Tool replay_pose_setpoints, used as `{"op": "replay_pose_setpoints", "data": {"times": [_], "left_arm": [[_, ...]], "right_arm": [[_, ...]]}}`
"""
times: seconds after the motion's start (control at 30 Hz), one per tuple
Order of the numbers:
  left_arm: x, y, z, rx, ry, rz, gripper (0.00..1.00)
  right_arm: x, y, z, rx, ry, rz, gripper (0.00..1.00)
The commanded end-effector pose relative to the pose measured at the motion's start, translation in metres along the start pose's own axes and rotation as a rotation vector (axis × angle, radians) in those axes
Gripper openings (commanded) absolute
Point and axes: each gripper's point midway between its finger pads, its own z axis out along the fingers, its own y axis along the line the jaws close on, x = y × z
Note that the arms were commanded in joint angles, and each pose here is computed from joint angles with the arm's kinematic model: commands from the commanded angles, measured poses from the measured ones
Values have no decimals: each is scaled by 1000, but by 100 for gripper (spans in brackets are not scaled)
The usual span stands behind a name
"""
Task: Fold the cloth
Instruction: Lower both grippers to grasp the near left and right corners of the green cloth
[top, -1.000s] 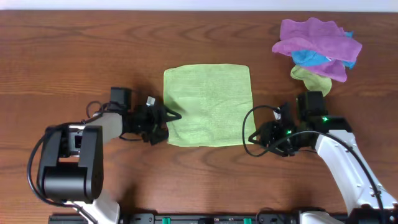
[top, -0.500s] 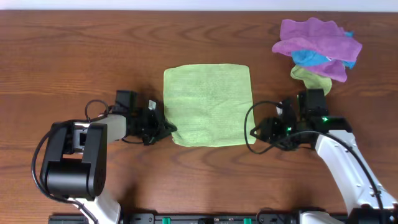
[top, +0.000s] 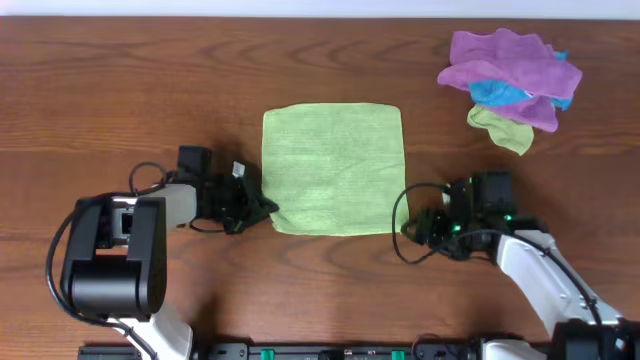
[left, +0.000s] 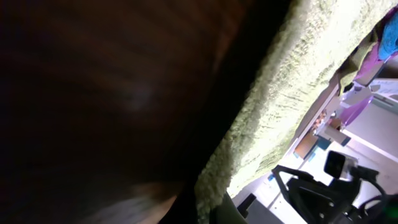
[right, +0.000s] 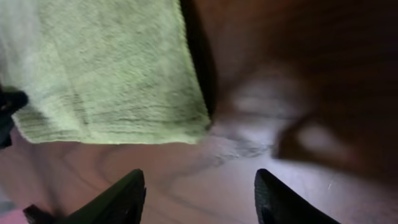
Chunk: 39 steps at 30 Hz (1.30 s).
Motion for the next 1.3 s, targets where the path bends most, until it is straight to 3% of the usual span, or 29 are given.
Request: {"op": "replay_pose_setpoints", "data": {"times": [0.0, 0.67, 1.07, 1.17, 1.27], "left_arm": [[6, 45, 4, -136, -4, -87, 6], [5, 52, 0, -162, -16, -101, 6], [3, 57, -6, -161, -19, -121, 6], [3, 57, -6, -162, -19, -121, 6], [3, 57, -6, -162, -19, -121, 6]], "right_arm": [[5, -5, 7, -9, 15, 46, 57], [-19, -16, 35, -8, -39, 24, 60], [-2, -11, 63, -5, 45, 26, 58], [6, -9, 67, 2, 73, 15, 53], [9, -8, 69, 4, 82, 6, 40]]}}
